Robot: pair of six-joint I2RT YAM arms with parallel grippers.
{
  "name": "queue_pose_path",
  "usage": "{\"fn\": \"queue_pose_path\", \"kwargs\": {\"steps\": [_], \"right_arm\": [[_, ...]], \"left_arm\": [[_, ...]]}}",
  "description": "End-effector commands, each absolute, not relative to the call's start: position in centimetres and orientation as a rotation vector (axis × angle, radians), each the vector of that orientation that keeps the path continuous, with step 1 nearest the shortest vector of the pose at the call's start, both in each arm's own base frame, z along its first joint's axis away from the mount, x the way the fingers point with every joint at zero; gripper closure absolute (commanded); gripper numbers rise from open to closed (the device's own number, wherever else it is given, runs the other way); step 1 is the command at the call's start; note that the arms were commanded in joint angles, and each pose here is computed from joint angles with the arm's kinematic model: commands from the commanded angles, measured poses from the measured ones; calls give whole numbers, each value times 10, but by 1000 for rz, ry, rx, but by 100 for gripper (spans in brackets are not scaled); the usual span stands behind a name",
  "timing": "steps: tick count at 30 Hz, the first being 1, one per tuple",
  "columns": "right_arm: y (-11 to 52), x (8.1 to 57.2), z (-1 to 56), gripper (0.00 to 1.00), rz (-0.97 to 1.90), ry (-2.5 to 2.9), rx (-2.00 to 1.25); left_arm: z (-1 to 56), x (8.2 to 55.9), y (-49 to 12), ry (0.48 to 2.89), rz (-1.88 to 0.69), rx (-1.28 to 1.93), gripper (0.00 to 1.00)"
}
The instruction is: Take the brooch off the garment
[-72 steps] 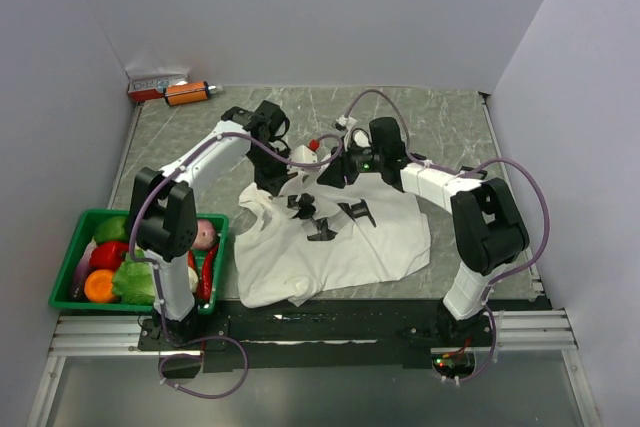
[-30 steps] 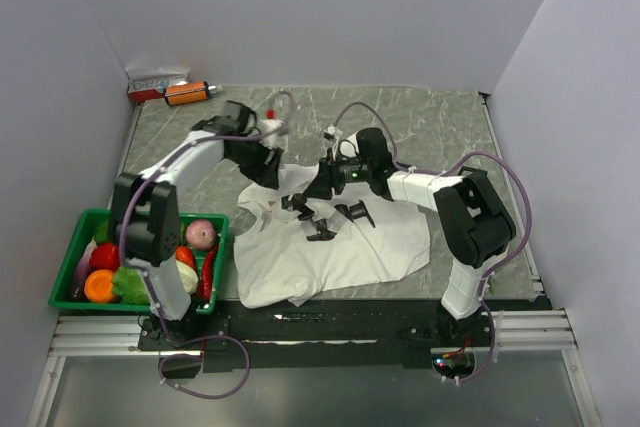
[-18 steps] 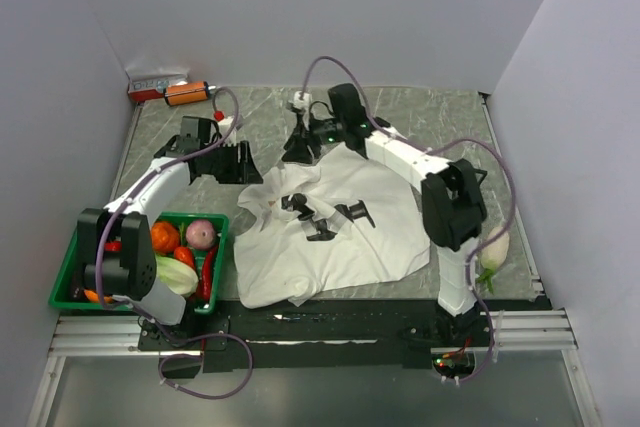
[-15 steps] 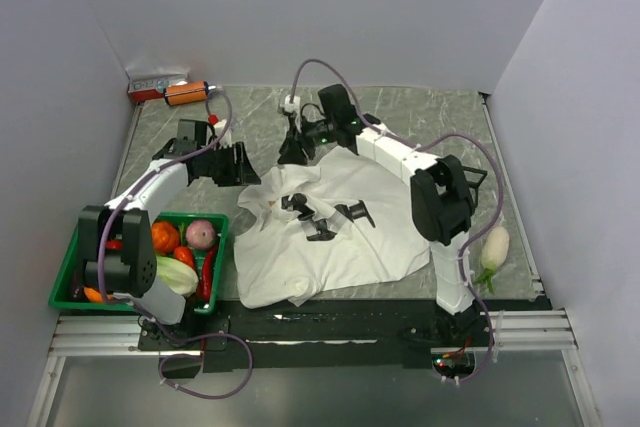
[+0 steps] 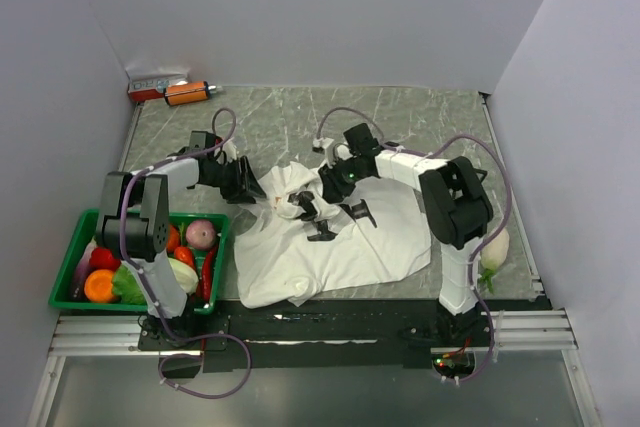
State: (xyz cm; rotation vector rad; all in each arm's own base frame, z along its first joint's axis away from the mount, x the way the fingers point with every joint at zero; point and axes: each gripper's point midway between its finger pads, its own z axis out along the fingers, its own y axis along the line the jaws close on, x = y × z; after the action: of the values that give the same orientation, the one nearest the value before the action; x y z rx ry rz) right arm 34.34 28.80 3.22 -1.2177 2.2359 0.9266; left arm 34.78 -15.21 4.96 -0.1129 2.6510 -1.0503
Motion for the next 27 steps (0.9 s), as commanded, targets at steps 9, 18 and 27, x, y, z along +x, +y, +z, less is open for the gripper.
{"fn": "queue_pose_path", "kwargs": {"steps": [9, 18, 27], "right_arm": [[233, 396, 58, 50, 454, 2447, -778], [166, 394, 42, 42, 225, 2560, -625], [77, 408, 47, 43, 40, 2607, -419]], "left_arm": [[39, 367, -112, 2705, -788, -244, 45], [58, 384, -70, 2639, -673, -300, 45], [91, 415, -57, 2549, -575, -206, 44]]}}
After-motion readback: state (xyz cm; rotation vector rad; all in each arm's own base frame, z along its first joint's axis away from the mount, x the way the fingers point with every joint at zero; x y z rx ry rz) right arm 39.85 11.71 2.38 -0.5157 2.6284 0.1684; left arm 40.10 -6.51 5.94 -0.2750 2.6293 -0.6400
